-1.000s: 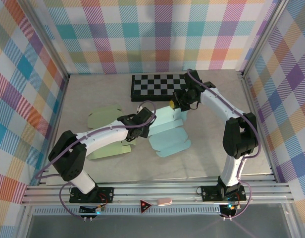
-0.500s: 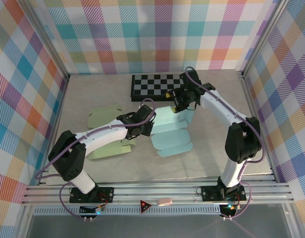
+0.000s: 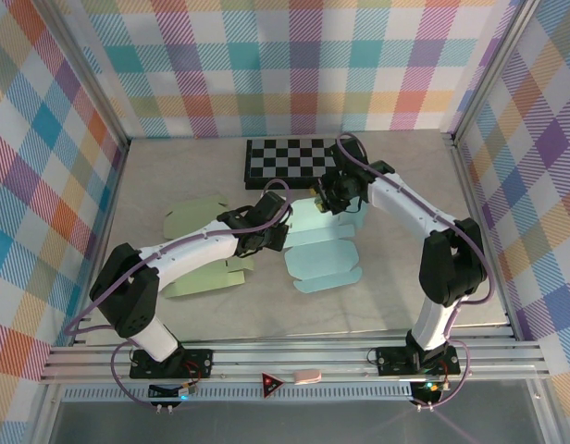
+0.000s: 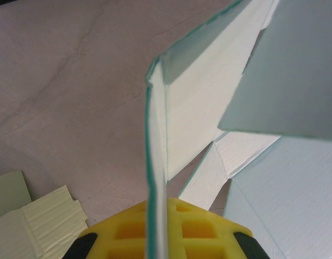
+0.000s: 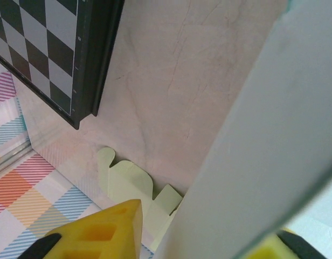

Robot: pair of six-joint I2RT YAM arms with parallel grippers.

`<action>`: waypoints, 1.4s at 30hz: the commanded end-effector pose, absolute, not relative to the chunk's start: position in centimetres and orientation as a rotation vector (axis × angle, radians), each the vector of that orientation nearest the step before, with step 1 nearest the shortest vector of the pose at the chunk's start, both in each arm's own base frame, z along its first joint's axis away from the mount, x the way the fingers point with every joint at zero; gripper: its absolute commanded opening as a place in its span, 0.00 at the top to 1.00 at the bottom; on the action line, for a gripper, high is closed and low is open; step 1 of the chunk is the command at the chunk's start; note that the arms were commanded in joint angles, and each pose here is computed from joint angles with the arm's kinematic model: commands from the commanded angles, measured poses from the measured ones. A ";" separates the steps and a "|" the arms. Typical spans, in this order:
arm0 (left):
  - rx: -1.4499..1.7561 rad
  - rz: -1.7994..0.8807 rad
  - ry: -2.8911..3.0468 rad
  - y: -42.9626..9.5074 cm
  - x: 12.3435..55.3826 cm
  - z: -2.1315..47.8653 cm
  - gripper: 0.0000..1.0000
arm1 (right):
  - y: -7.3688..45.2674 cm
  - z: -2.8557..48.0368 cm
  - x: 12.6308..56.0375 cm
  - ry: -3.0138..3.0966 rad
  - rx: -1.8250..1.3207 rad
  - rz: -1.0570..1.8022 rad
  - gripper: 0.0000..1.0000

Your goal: Fold the paper box

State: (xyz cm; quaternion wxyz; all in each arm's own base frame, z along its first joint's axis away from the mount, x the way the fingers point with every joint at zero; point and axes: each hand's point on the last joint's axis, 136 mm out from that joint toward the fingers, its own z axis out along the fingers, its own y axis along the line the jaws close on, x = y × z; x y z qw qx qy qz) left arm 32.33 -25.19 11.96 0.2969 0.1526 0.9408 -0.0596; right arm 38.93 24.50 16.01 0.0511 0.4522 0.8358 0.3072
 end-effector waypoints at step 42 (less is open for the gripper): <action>-0.520 -0.964 2.568 -28.9 35.6 24.7 0.41 | 24.0 17.6 39.1 2.410 1.622 0.985 1.00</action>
